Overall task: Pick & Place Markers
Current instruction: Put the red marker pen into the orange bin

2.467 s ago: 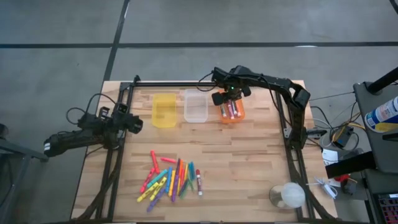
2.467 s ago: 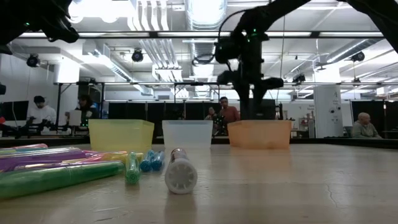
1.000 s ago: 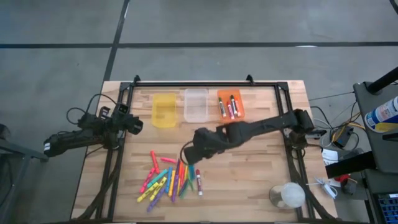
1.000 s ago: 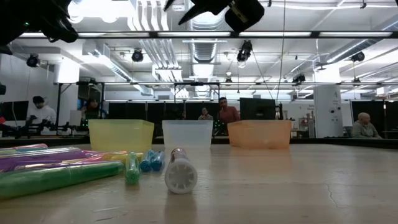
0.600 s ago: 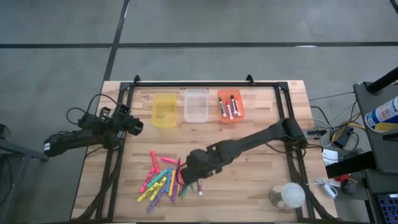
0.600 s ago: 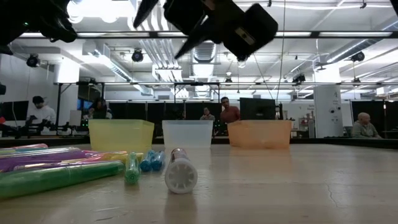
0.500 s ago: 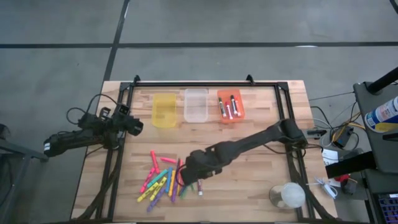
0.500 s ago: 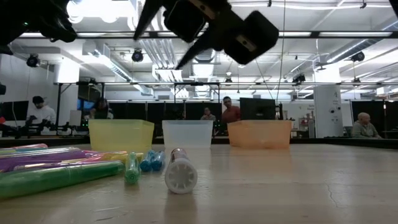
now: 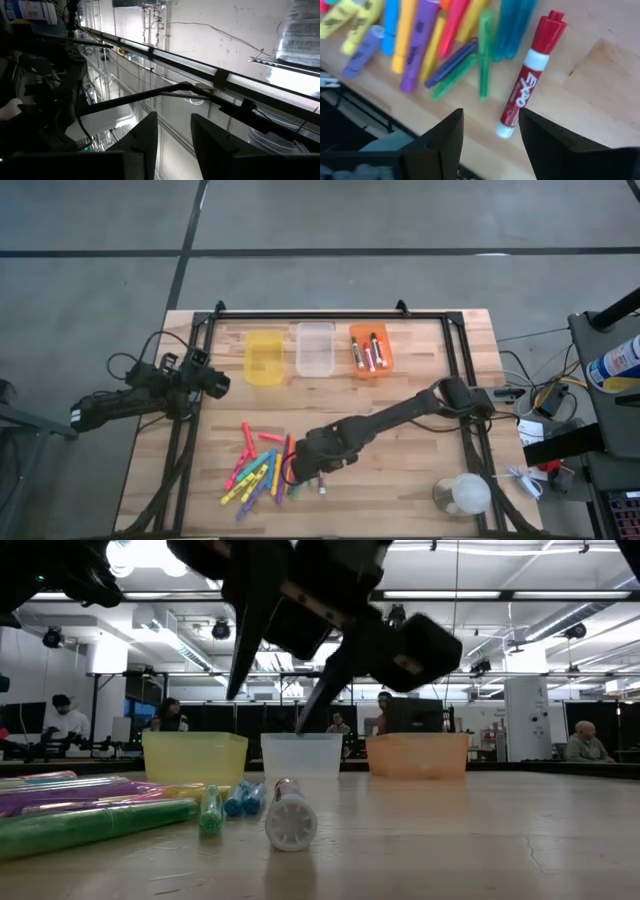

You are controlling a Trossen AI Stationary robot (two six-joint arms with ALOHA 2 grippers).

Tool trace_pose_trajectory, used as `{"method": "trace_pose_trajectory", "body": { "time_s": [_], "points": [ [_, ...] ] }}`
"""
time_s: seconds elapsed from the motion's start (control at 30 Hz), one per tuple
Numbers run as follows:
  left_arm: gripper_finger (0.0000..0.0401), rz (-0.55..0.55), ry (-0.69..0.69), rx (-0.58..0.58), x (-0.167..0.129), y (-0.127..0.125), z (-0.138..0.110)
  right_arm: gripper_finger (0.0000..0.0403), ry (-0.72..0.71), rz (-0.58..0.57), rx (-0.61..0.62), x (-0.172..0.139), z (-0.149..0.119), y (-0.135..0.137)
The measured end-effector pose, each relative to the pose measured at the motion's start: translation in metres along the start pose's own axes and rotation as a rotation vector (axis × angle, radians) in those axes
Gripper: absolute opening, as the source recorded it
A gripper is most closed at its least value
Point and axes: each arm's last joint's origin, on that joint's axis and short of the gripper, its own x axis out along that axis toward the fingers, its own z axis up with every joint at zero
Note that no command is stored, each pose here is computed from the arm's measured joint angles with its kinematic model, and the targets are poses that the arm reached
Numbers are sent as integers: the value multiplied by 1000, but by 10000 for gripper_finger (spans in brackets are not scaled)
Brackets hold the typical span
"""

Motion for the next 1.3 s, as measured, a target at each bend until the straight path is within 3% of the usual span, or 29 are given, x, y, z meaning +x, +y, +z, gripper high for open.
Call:
{"method": "trace_pose_trajectory", "body": {
  "time_s": [0.67,0.8,1.1,1.3],
  "points": [
    [112,-4,0,0,0,0,0,159,-18,-119,6,44,4,-16],
    [112,-9,1,1,0,-1,0,138,-17,-140,-1,44,4,-18],
    [112,-9,1,1,0,-1,0,51,-3,-167,-65,43,10,-21],
    [112,-9,1,1,0,-1,0,55,-5,-234,-80,32,16,-27]
  ]
}}
